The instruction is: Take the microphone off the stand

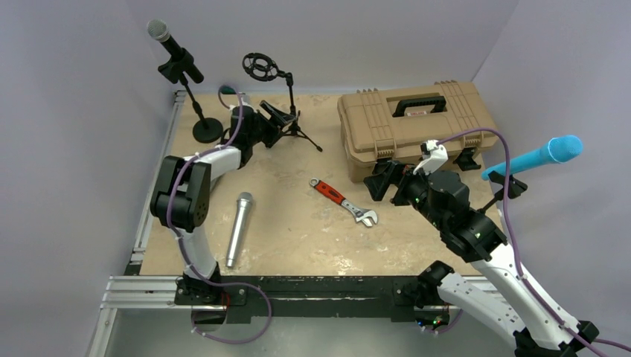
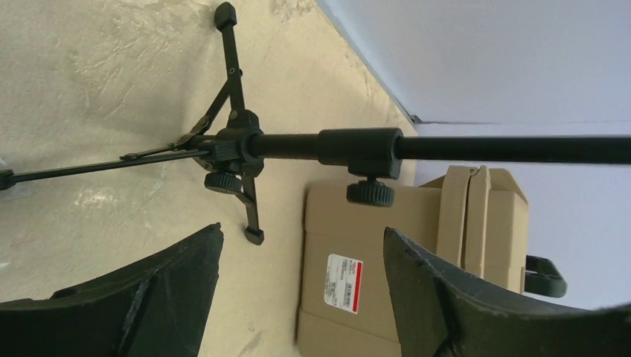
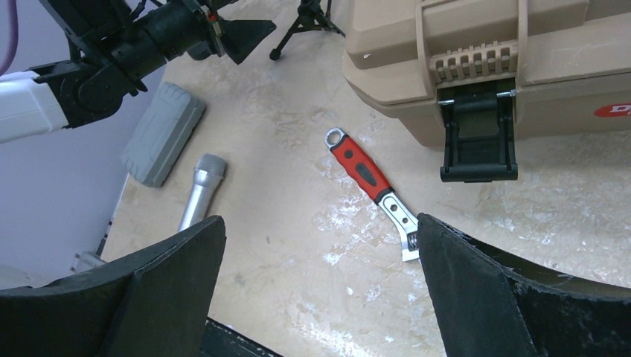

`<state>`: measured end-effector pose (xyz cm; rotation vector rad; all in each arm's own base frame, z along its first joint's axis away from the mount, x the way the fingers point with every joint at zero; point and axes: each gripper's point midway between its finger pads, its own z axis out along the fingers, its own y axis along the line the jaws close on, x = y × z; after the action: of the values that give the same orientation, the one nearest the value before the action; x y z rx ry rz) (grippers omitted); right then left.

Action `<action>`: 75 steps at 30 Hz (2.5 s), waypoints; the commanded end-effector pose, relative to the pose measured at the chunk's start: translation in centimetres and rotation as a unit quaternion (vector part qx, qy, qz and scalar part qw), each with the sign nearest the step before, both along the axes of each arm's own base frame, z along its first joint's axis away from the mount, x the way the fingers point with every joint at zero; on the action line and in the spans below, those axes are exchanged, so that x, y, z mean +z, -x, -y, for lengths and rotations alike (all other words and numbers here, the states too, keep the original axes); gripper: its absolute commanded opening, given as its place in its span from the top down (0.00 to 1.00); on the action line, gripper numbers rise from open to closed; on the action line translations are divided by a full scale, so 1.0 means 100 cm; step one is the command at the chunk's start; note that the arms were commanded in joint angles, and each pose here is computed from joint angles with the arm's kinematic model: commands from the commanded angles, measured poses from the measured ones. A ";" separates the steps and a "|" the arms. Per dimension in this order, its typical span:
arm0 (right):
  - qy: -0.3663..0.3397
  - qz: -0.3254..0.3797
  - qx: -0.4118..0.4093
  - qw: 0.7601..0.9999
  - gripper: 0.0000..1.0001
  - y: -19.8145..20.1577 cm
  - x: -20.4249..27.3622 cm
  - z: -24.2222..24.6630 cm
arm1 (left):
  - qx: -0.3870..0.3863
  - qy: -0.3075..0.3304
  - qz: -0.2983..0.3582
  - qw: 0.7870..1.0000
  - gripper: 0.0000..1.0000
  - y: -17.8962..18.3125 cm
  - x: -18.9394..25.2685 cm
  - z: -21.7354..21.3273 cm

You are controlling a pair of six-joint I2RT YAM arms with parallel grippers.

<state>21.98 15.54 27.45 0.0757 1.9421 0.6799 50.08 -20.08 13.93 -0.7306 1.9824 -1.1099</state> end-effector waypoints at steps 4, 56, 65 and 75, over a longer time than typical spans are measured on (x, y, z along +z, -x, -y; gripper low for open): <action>-0.011 0.011 0.001 1.000 0.01 -0.003 0.004 -0.004 | 0.020 -0.138 0.139 0.980 0.24 0.010 0.049 0.010; -0.012 0.017 -0.008 1.000 0.01 0.000 0.009 0.003 | 0.039 -0.378 0.135 0.915 0.71 -0.035 0.041 0.020; -0.011 0.015 -0.006 1.000 0.01 -0.001 0.008 0.001 | 0.062 -0.376 0.120 0.917 0.56 -0.040 0.043 0.014; -0.007 0.017 -0.005 1.000 0.01 -0.002 0.010 0.001 | 0.089 -0.350 0.128 0.924 0.63 -0.044 0.049 0.012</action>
<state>21.88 15.45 27.24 0.0761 1.9382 0.6809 53.16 -21.25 15.91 -0.2861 1.9550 -0.2606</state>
